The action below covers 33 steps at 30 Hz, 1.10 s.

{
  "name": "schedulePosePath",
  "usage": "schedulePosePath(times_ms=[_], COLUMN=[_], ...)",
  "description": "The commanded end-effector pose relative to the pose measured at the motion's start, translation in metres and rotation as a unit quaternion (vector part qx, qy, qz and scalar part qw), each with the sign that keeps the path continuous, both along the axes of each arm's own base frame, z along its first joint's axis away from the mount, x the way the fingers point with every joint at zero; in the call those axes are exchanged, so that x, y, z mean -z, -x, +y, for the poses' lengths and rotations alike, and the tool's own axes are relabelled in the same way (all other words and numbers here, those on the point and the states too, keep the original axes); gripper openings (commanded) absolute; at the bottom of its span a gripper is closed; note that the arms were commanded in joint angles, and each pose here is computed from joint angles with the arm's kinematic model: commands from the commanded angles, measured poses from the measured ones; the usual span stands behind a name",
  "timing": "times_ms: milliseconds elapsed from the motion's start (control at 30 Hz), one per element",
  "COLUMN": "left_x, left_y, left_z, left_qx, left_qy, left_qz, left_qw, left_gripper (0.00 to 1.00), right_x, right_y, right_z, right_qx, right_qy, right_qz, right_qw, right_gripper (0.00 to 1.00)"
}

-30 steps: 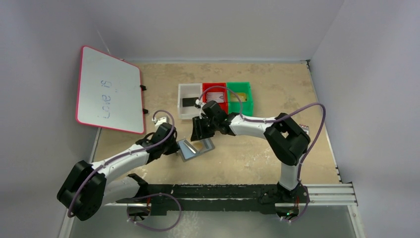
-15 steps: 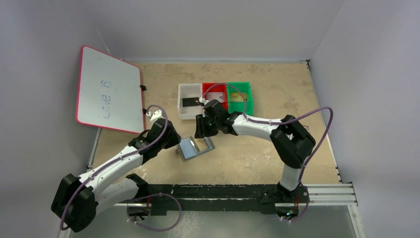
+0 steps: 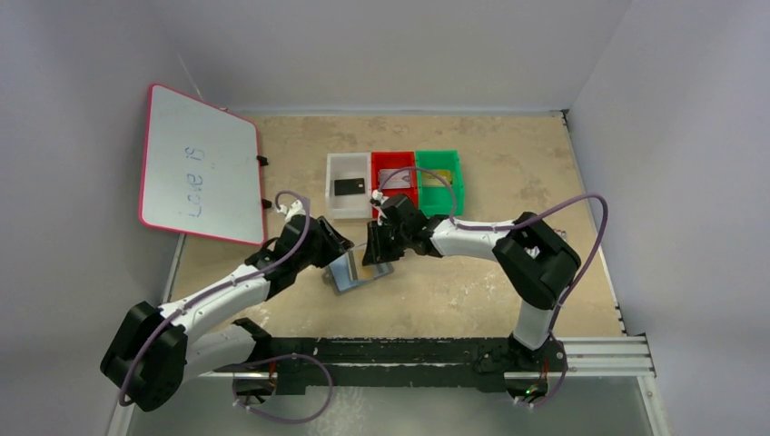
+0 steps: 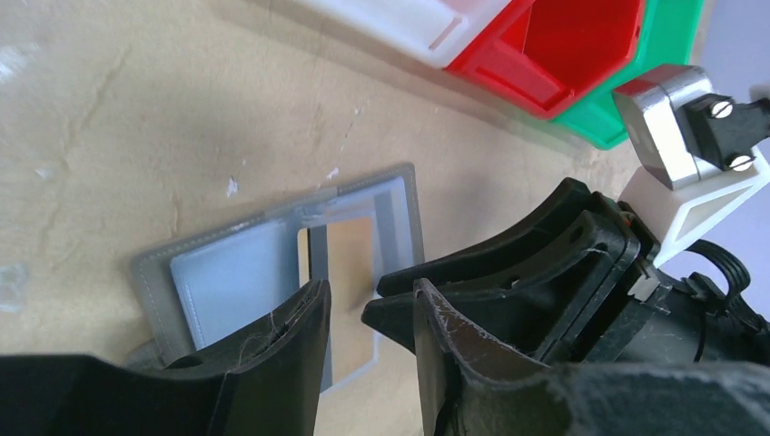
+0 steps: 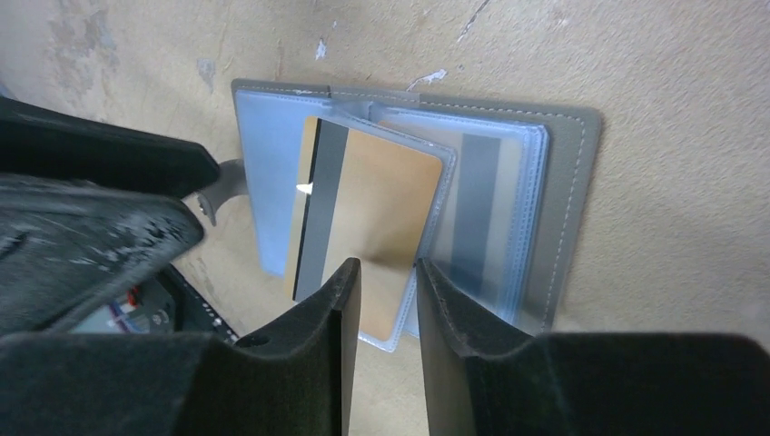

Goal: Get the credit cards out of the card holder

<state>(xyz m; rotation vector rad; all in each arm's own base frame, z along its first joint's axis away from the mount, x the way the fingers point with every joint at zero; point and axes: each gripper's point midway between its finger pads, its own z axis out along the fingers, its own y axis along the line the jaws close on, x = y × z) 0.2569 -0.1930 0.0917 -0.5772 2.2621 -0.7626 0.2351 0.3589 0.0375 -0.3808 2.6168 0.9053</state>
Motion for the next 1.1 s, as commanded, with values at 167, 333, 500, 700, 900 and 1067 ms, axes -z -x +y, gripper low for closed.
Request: schedulePosePath(times_ms=[167,333,500,700,900,1067], left_x=[0.001,0.004,0.009,0.022,0.026,0.031], left_y=[0.007,0.010,0.013,0.018,0.021,0.023], left_z=[-0.016,-0.004,-0.008,-0.014,-0.003,-0.005], left_qx=[0.013,-0.002,0.009,0.018,0.007,0.014], left_qy=[0.059,0.037,0.045,0.060,0.034,0.038], left_qz=[0.009,0.009,0.016,0.037,0.037,0.040], left_qw=[0.998,0.999,0.999,0.997,0.999,0.998], left_gripper=[0.38,0.38,0.39,0.39,0.39,0.37], right_x=[-0.021,-0.017,-0.014,-0.013,-0.009,-0.007], right_y=[-0.005,-0.005,-0.005,-0.005,-0.004,-0.005], right_z=[0.007,0.006,0.005,0.005,0.004,0.002], right_qx=[0.011,0.011,0.011,0.014,0.012,0.013], right_qy=[-0.060,-0.055,-0.052,-0.050,-0.044,-0.040], right_qz=[0.002,0.005,0.007,0.007,0.010,0.010], right_qw=[0.998,0.998,0.999,0.999,0.999,0.999], right_gripper=[0.28,0.28,0.28,0.28,0.27,0.27])
